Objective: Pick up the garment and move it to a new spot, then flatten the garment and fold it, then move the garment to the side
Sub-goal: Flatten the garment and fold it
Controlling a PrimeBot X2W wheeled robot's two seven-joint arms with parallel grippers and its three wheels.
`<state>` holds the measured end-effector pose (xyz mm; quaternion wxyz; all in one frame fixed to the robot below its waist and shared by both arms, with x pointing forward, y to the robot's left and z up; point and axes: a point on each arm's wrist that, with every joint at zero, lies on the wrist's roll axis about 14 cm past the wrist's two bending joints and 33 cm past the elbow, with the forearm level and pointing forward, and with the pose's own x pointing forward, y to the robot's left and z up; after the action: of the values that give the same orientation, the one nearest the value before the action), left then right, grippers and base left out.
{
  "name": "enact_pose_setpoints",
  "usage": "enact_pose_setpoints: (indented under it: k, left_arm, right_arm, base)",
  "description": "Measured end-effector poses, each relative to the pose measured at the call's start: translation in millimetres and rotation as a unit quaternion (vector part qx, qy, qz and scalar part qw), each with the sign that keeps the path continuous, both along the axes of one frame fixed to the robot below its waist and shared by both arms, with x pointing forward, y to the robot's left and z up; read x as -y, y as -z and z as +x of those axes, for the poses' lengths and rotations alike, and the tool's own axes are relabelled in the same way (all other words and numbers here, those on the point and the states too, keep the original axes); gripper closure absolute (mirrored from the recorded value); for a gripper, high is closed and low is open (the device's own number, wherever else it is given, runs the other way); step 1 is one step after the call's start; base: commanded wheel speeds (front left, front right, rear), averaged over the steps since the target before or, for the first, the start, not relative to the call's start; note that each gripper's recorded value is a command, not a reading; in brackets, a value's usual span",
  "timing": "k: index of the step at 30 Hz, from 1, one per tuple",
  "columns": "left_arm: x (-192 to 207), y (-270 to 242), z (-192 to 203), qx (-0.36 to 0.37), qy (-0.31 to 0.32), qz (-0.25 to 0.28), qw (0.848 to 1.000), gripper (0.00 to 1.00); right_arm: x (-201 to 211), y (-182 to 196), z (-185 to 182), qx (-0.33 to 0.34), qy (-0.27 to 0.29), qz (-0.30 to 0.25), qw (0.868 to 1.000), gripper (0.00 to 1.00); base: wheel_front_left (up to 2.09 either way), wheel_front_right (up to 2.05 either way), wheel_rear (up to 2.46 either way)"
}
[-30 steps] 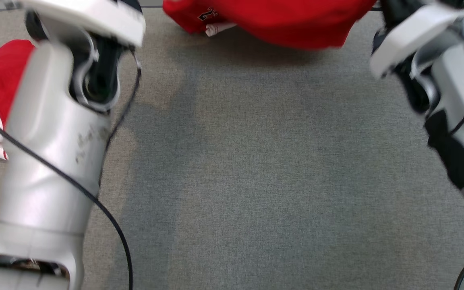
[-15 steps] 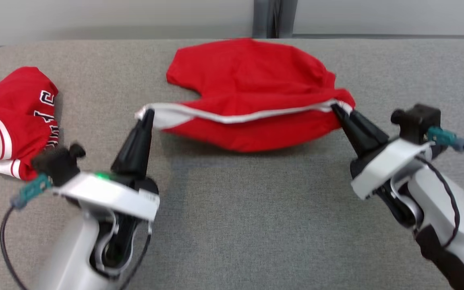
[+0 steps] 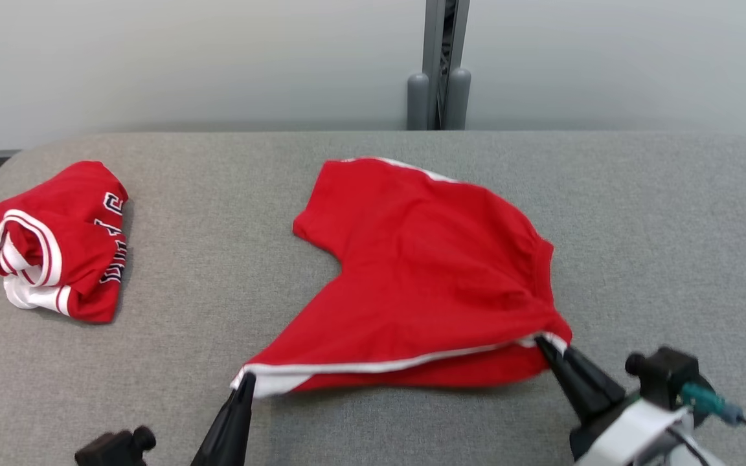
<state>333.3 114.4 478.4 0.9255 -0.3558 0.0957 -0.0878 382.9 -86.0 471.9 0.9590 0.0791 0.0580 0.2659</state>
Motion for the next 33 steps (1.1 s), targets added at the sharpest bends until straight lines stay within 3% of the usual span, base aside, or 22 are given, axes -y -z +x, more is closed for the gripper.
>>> enact_pose_setpoints:
  k: [8, 18, 27, 33]
  left_arm:
    - [-20.5, 4.0, -37.3, -0.022, -0.035, 0.000, 0.999, 1.00]
    - [-20.0, 2.5, -49.1, -0.042, -0.014, 0.008, 0.999, 1.00]
    - [-15.1, 11.5, -54.6, -0.070, 0.010, 0.010, 0.997, 1.00]
    - [-2.2, -3.7, -21.2, -0.031, 0.027, -0.004, 0.999, 1.00]
  right_arm:
    - [-6.1, 13.5, -58.1, -0.031, -0.025, 0.006, 0.999, 1.00]
    - [9.1, 26.8, -95.6, -0.096, -0.035, -0.016, 0.995, 1.00]
    - [14.9, 30.4, -101.8, -0.128, -0.023, -0.007, 0.992, 1.00]
    - [11.5, 20.9, -85.7, -0.116, 0.000, 0.030, 0.993, 1.00]
  base:
    - [0.00, 0.00, 0.00]
    - [0.00, 0.00, 0.00]
    - [0.00, 0.00, 0.00]
    - [0.00, 0.00, 0.00]
